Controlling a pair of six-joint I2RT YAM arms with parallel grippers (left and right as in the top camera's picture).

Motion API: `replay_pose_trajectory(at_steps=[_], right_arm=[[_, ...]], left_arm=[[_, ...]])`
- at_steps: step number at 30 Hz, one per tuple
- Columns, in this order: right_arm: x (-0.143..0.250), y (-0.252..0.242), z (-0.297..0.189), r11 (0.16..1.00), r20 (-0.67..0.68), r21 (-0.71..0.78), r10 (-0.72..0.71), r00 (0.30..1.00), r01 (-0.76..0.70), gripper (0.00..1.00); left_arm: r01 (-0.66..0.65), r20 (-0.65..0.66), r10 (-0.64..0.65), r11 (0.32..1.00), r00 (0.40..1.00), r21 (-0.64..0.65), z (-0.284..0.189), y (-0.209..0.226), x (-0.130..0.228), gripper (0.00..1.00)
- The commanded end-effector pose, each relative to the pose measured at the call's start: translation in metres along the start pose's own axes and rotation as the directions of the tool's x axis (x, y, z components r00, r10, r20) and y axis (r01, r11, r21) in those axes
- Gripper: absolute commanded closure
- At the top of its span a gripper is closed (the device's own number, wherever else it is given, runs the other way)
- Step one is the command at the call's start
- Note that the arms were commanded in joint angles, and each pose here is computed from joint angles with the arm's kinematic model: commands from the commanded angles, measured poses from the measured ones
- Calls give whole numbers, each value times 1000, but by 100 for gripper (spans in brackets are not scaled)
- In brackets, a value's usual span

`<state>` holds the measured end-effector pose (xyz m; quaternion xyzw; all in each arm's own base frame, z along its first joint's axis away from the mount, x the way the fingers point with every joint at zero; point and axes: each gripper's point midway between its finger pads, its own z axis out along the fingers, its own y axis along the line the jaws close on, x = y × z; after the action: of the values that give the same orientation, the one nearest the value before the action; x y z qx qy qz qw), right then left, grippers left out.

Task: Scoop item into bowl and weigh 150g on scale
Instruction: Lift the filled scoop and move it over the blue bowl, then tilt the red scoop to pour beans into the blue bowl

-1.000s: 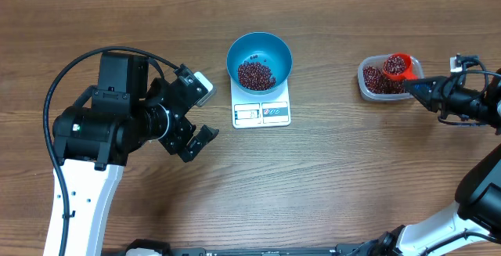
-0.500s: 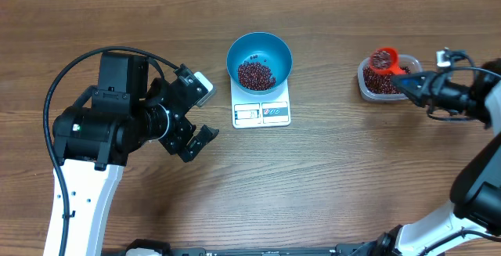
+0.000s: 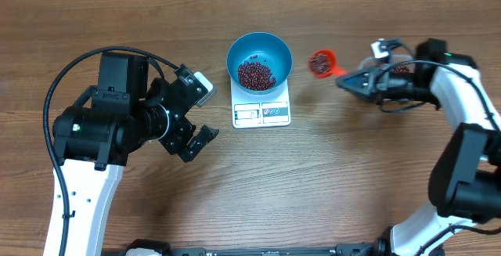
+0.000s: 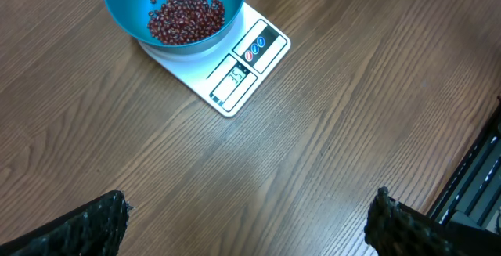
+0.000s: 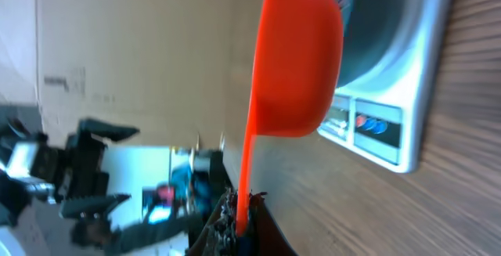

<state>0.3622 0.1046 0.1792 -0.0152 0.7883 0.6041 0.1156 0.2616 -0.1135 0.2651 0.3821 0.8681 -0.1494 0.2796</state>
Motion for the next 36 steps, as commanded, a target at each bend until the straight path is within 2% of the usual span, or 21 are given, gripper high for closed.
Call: replay_pose_trajectory(at_steps=[1,4,13,19,29,36], right_arm=[[-8,31,20,996,-37,-45,-82,996,80,96],[-11,40,38,993,-66,-47,-111,992,108,96],[-29,25,83,969,-85,137,-197,977,207,96],[-40,0,100,881,-103,343,-310,945,326,96],[-46,-3,114,776,-160,450,-418,894,442,96],[-44,-9,124,704,-195,532,-440,877,471,96]], left_arm=[[-25,19,25,1000,1000,3,-4,-1,-5,0],[-24,19,24,1000,1000,3,-4,-1,-5,0],[-24,18,24,1000,1000,3,-3,-1,-5,0],[-24,18,24,1000,1000,3,-3,-1,-5,0],[-25,19,25,1000,1000,3,-4,-1,-5,0],[-24,19,24,1000,1000,3,-4,-1,-5,0]])
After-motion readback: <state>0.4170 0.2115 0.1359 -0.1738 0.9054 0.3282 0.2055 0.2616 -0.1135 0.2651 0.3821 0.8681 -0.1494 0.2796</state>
